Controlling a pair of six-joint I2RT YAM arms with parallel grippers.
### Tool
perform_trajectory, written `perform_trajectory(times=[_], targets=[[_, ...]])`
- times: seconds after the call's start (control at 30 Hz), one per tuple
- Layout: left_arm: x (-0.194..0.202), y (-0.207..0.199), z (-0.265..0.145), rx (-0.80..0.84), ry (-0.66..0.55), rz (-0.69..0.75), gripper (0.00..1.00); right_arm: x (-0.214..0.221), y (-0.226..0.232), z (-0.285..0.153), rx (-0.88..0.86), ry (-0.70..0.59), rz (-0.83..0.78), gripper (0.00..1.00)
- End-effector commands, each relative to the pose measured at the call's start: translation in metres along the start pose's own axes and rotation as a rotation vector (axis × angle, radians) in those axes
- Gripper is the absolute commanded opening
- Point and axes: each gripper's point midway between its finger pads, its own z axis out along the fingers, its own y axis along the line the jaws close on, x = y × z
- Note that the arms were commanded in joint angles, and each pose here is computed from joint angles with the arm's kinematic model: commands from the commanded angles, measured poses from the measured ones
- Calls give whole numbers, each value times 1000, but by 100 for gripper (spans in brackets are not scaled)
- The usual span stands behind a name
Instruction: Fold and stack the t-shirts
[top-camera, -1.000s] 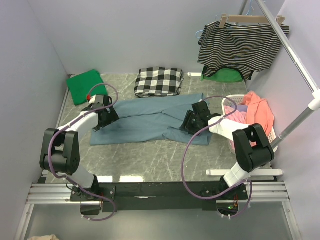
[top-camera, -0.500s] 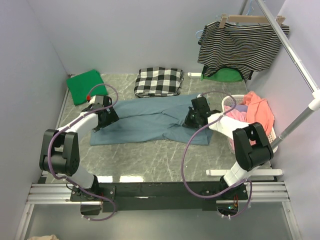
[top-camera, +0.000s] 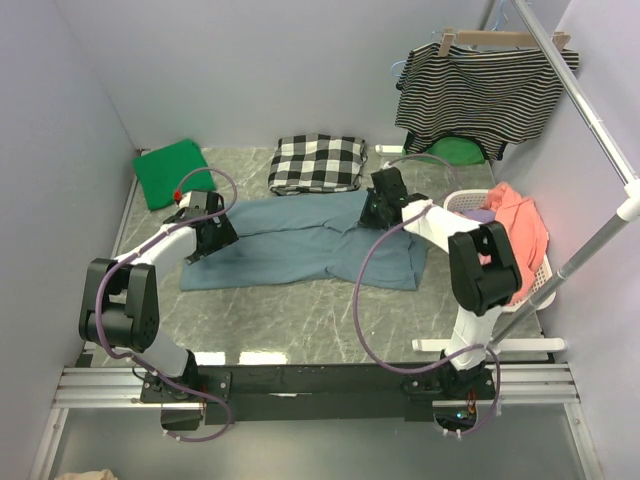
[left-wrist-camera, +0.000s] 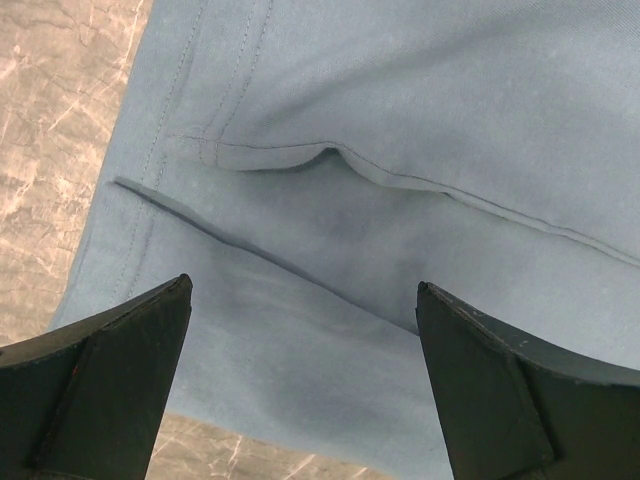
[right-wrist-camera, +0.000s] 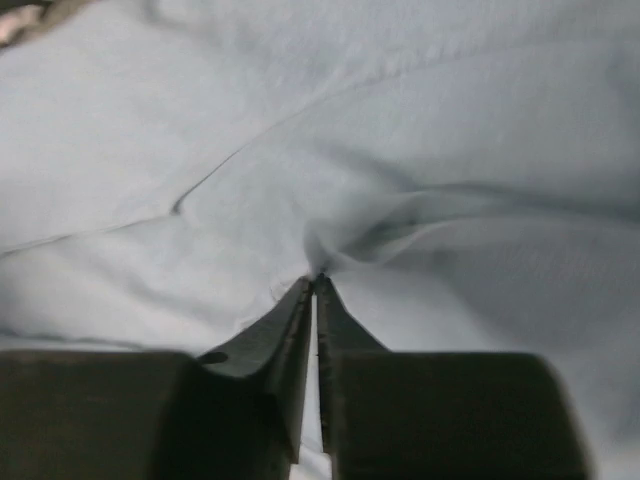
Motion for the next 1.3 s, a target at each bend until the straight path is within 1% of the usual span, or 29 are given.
perform_trajectory(times=[0.0,0.03,0.07,0.1,0.2,0.27,0.4,0.43,0.5,0.53,0.6,0.63,0.7,0.77,0.8,0.83,0.9,0.97,1.03,1.07,1.1,1.2,1.27], targets=[[-15,-7,-7,14,-37,8,99,-36,11,-5,5,-76,-53,18],[-16,-6,-8,8,-41,8,99,-45,9,-11,25,-110,-54,29],[-17,-5,-8,8,-43,6,99,-45,4,-15,45,-127,-63,47],[-17,-5,-9,8,-44,5,99,-58,-2,-30,82,-190,-61,57],[-20,-7,-10,7,-47,0,99,-62,-21,-57,172,-241,-79,64],[-22,-11,-10,23,-49,-4,100,-58,-34,-66,224,-241,-97,65],[-21,-25,-9,93,-36,-7,99,-22,-43,-67,213,-120,-101,63],[-21,-28,-7,101,-32,-6,99,-4,-48,-62,197,-67,-94,63],[-18,-30,-4,107,-21,-4,99,11,-49,-58,171,-40,-64,62],[-17,-30,0,106,-18,3,99,30,-60,-53,185,-1,-53,61],[-13,-26,4,88,-13,11,100,47,-64,-45,171,34,-14,61],[-11,-23,7,74,-8,12,99,59,-72,-41,185,61,0,60],[-4,-17,11,46,5,20,99,68,-80,-34,210,77,24,60],[2,-4,15,-15,14,29,99,74,-94,-30,279,85,58,60],[5,3,16,-45,20,35,99,81,-111,-33,361,101,59,60],[5,15,18,-106,9,40,99,80,-115,-35,389,96,64,60],[14,32,19,-179,25,61,99,82,-128,-42,452,81,93,60],[15,47,22,-262,18,77,99,82,-140,-48,507,63,120,57],[24,60,26,-335,49,101,99,80,-148,-56,562,54,122,59],[21,63,27,-363,43,107,99,78,-152,-60,586,47,130,60],[22,64,28,-374,50,110,99,82,-159,-65,628,62,121,60],[23,67,31,-393,59,114,99,72,-170,-73,704,26,93,62],[23,64,30,-373,58,110,99,62,-172,-78,727,3,63,63]])
